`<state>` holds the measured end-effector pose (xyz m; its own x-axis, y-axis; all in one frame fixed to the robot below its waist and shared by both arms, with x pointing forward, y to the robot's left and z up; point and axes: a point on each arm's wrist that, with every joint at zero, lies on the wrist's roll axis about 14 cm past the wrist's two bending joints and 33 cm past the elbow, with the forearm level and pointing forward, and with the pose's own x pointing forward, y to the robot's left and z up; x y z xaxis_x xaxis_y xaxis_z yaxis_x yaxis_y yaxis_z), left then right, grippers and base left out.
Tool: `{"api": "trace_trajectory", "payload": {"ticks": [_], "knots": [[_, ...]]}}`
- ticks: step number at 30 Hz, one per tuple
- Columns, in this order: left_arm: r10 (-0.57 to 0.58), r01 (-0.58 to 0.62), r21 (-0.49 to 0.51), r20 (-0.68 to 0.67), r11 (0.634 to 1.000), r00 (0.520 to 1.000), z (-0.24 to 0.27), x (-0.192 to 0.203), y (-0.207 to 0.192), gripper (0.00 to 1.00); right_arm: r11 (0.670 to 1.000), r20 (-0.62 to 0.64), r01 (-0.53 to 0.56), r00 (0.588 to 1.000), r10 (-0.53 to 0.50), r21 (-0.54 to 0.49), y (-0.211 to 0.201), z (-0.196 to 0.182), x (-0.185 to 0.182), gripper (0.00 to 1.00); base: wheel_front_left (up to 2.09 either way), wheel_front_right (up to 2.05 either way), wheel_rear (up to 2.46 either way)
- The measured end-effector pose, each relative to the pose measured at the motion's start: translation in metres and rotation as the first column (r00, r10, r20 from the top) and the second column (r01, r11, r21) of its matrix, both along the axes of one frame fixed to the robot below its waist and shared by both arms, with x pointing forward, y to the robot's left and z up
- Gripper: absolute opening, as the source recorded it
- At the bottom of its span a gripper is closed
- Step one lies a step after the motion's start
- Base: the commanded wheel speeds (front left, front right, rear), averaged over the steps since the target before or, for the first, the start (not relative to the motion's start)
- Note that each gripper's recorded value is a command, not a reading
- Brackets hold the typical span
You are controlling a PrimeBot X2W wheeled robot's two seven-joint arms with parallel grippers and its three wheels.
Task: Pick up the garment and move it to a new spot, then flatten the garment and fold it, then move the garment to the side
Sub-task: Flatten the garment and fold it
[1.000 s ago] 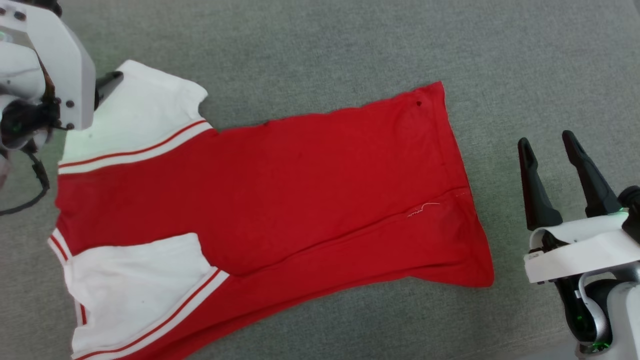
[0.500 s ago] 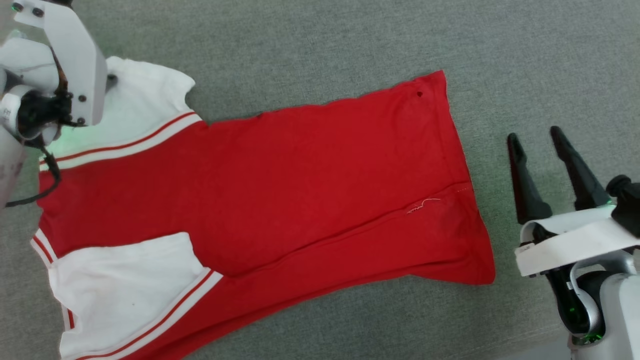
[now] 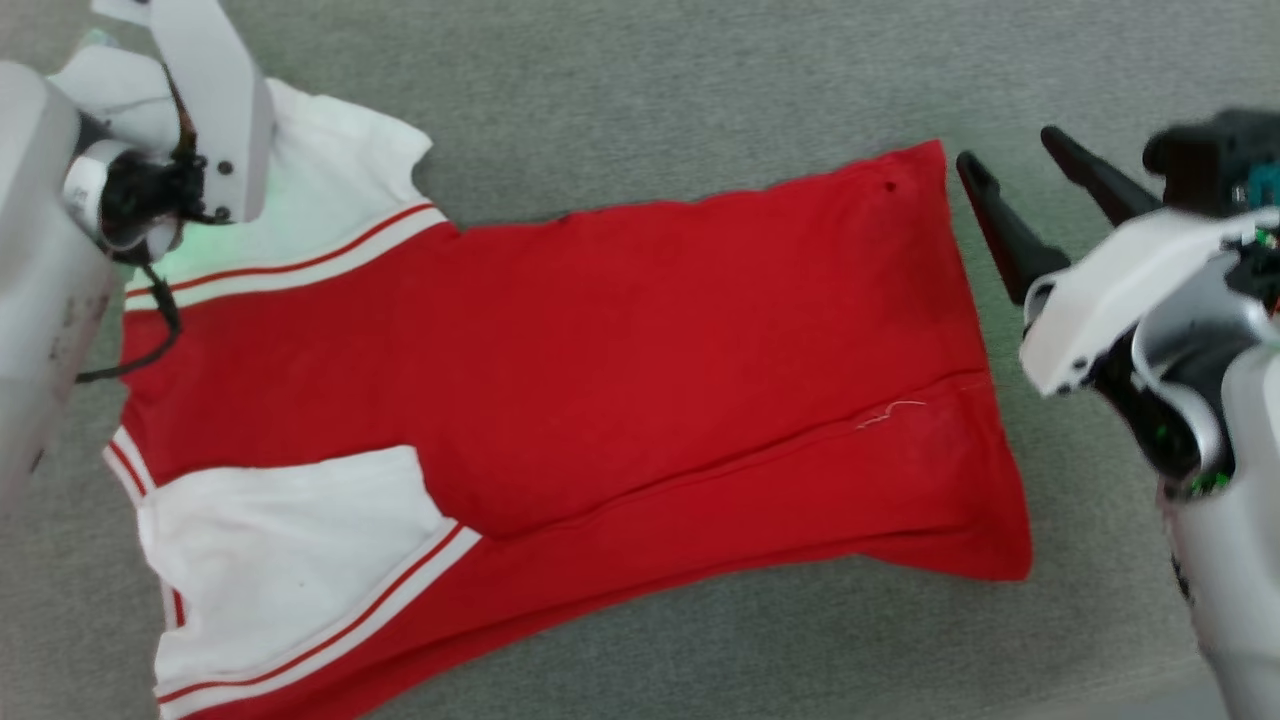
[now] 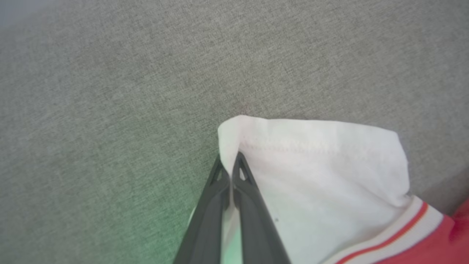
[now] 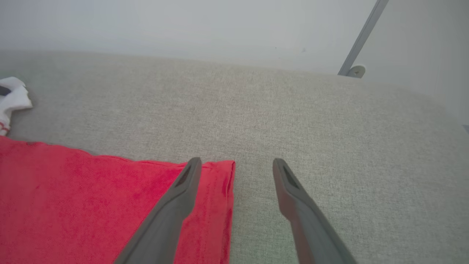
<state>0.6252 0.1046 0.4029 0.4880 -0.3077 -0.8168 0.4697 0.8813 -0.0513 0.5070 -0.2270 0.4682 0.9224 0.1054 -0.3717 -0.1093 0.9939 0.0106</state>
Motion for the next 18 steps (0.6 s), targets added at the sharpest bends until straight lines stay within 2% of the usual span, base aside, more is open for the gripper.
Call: {"api": "trace_trajectory", "payload": {"ticks": [5,13,14,15,16,18], "knots": [[0.0,0.0,-0.009,0.009,1.0,1.0,0.0,-0.001,0.001,0.0,0.999,-0.171,-0.034,0.985,0.028,-0.032,0.0,-0.028,0.013,1.0,0.0,0.0,0.0],[0.011,-0.011,-0.011,0.02,1.0,1.0,0.001,-0.002,0.008,0.0,0.995,-0.395,-0.1,0.914,0.088,-0.011,0.017,-0.068,0.013,1.0,0.0,0.0,0.0],[0.014,-0.013,-0.011,0.019,1.0,1.0,0.001,-0.002,0.009,0.0,0.995,-0.412,-0.104,0.907,0.091,-0.01,0.017,-0.069,0.013,0.89,0.0,0.0,0.0],[0.016,-0.016,-0.011,0.02,1.0,1.0,0.0,-0.002,0.009,0.0,0.994,-0.426,-0.11,0.9,0.092,-0.018,0.016,-0.071,0.014,0.35,0.0,0.0,0.0],[0.017,-0.017,-0.012,0.021,1.0,1.0,0.0,-0.002,0.009,0.0,0.993,-0.435,-0.116,0.896,0.094,-0.023,0.016,-0.072,0.015,0.0,0.0,0.0,0.0],[0.019,-0.019,-0.017,0.032,1.0,0.999,0.001,-0.001,0.009,0.0,0.994,-0.44,-0.112,0.892,0.099,-0.003,0.018,-0.072,0.017,0.0,0.0,0.0,0.0]]}}
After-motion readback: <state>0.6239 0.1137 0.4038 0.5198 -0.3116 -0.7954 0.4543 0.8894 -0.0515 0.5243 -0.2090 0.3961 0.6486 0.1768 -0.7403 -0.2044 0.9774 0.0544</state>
